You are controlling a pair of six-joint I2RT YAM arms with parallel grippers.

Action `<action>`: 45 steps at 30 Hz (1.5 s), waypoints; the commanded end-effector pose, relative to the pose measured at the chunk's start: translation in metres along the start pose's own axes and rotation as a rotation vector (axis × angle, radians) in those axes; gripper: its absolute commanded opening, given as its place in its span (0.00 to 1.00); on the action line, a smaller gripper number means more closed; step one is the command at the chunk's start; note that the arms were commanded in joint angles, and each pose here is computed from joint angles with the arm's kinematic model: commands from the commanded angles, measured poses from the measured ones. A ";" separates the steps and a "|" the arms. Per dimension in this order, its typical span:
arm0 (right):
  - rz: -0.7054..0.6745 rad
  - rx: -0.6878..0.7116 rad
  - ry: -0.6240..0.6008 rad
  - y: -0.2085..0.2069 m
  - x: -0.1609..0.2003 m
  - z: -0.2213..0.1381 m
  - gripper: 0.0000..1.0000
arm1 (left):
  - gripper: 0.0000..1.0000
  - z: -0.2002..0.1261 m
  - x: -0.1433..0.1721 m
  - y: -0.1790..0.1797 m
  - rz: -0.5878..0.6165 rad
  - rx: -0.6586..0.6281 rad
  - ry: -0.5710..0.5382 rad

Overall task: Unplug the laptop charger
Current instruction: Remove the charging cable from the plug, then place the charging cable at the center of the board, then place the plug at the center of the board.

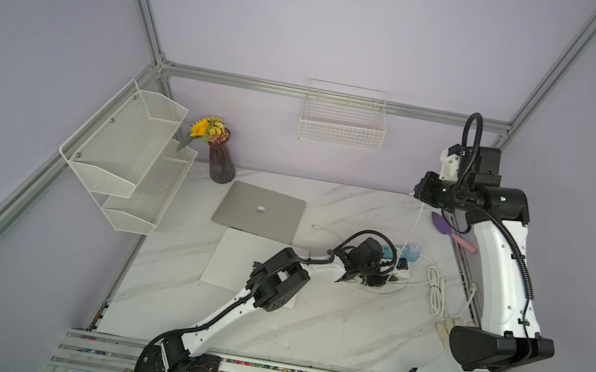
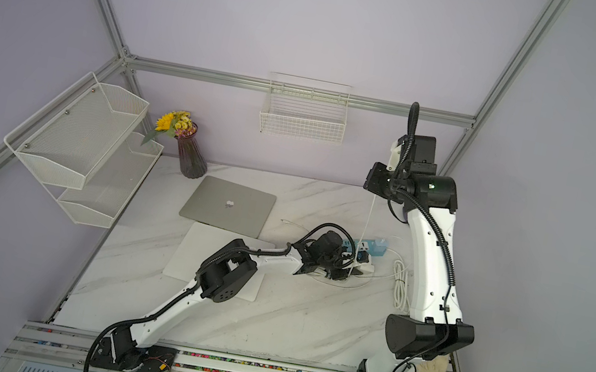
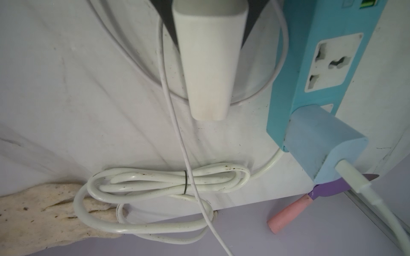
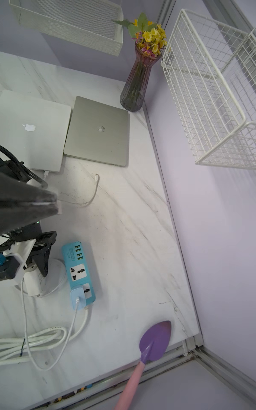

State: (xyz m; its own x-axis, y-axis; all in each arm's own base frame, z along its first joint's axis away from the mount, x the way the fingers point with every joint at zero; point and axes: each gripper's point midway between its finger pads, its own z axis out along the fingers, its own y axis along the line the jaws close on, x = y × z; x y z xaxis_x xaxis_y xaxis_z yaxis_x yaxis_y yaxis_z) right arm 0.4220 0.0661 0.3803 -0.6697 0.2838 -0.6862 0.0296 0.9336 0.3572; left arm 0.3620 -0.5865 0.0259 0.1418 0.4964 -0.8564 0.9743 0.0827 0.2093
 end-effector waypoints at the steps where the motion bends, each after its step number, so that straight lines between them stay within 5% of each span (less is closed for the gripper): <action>1: 0.031 -0.023 -0.022 -0.001 -0.001 0.018 0.00 | 0.00 -0.019 0.181 -0.071 -0.166 0.121 0.493; 5: 0.054 -0.036 -0.100 -0.005 0.001 0.018 0.00 | 0.00 -0.046 0.137 -0.037 -0.227 -0.018 0.388; 10: 0.055 -0.032 -0.187 -0.020 0.021 0.023 0.00 | 0.00 -0.099 0.063 -0.016 -0.339 -0.026 0.258; 17: 0.089 -0.127 -0.287 -0.023 0.050 0.024 0.00 | 0.00 -0.181 0.013 0.039 -0.478 -0.185 0.135; 24: 0.124 -0.236 -0.073 -0.016 0.097 0.080 0.00 | 0.00 -0.242 -0.013 0.099 -0.656 -0.235 -0.096; 34: 0.063 -0.202 0.069 -0.027 0.168 0.177 0.00 | 0.00 -0.217 0.008 0.142 -0.916 -0.190 0.016; 45: 0.052 -0.170 0.007 -0.041 0.174 0.247 0.00 | 0.06 -0.186 0.054 0.176 -1.095 -0.173 0.085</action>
State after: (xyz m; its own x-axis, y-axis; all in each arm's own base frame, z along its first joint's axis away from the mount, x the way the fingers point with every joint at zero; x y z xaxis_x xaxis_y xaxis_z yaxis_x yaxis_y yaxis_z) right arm 0.4617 0.1313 0.0748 -0.7556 0.3147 -0.5744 -0.0236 0.8633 0.5041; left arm 0.5024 -0.3846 0.0878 -0.7828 0.1690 -0.5989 0.5483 0.6424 -0.5354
